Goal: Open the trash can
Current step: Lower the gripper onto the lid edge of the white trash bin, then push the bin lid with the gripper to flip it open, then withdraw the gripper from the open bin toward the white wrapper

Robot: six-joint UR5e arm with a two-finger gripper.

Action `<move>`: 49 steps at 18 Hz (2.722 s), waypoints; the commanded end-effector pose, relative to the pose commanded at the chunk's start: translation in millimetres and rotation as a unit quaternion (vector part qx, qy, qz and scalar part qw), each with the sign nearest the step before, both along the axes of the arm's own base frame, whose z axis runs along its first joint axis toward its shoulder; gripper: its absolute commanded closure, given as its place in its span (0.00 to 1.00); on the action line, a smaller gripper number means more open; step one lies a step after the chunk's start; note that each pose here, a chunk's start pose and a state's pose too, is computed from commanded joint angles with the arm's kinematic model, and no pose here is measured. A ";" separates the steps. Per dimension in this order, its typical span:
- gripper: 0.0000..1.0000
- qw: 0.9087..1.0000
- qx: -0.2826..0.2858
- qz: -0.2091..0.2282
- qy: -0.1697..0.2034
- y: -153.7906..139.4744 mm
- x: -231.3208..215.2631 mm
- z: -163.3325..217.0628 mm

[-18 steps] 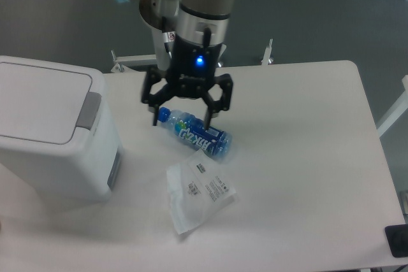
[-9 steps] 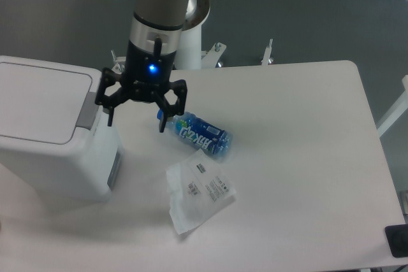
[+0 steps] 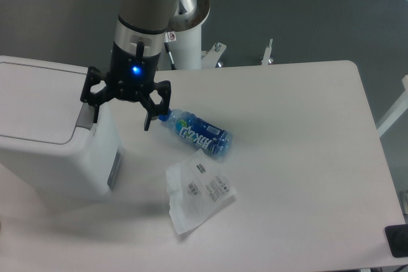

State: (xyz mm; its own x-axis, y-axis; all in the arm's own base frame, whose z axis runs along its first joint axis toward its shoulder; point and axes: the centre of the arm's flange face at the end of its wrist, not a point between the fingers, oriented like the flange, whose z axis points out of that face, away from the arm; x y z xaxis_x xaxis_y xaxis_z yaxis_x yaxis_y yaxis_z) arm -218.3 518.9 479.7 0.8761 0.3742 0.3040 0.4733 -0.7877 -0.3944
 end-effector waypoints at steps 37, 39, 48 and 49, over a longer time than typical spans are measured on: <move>0.00 1.000 0.016 -0.002 0.004 3.4 0.0 16.9; 0.00 0.999 0.029 0.003 0.013 3.0 -5.9 33.6; 0.00 0.999 0.007 0.037 0.030 32.1 -95.0 12.2; 0.00 0.998 -0.018 0.047 0.041 40.7 -109.4 -4.1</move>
